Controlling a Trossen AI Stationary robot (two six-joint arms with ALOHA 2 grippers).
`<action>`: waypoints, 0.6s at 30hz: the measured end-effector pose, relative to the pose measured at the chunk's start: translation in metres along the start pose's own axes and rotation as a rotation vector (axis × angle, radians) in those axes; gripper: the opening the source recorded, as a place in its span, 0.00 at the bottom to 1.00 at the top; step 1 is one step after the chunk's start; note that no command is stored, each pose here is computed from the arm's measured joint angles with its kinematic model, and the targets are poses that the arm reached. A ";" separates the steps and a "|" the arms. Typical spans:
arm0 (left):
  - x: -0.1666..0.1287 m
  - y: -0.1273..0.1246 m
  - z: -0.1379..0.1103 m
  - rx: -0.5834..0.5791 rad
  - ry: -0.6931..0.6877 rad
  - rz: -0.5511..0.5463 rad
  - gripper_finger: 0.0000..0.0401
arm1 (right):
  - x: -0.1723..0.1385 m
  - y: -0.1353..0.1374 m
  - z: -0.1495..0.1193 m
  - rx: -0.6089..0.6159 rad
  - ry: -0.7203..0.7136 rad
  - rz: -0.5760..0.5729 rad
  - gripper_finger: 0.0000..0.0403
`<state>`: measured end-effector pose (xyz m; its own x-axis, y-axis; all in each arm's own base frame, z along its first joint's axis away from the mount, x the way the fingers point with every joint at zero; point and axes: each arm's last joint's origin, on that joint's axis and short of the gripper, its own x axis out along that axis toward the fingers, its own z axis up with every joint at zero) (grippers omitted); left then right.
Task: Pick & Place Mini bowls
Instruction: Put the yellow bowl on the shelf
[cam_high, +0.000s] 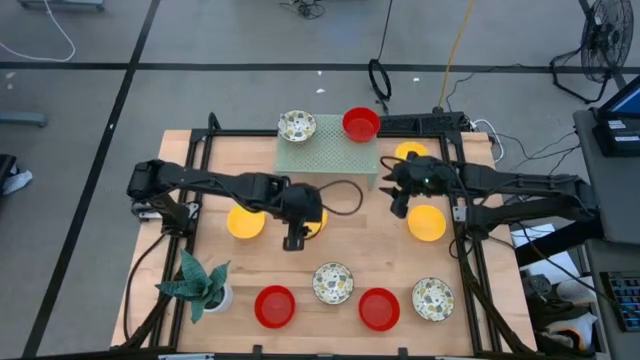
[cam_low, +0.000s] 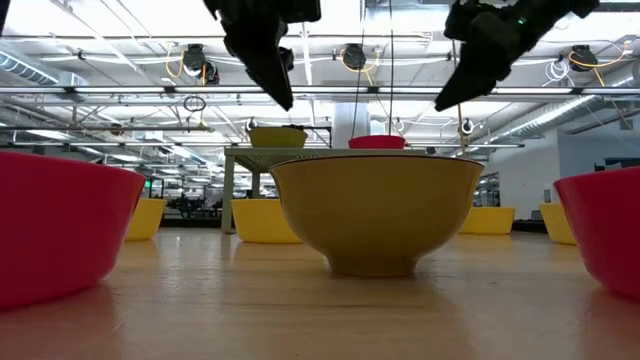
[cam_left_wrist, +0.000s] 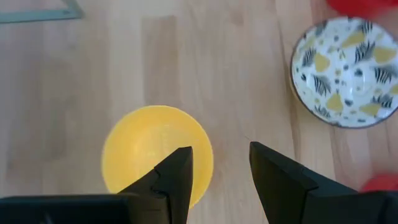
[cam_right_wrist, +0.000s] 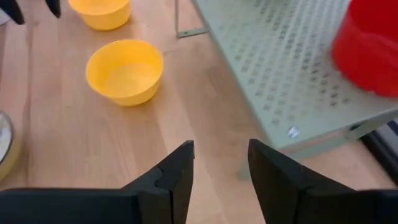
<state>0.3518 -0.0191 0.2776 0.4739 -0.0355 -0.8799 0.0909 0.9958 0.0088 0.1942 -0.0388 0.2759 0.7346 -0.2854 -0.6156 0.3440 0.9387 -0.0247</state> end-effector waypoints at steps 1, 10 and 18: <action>0.004 -0.002 0.000 0.015 0.013 -0.003 0.41 | 0.001 0.001 -0.004 -0.002 -0.001 0.006 0.35; 0.040 -0.015 -0.002 0.071 0.108 -0.023 0.41 | 0.004 0.011 -0.023 -0.025 -0.070 0.059 0.35; 0.081 -0.016 -0.011 0.073 0.234 0.009 0.41 | 0.004 0.019 -0.024 -0.032 -0.152 0.101 0.35</action>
<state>0.3791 -0.0370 0.2006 0.2600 0.0023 -0.9656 0.1551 0.9869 0.0441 0.1901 -0.0175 0.2542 0.8454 -0.2127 -0.4900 0.2467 0.9691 0.0049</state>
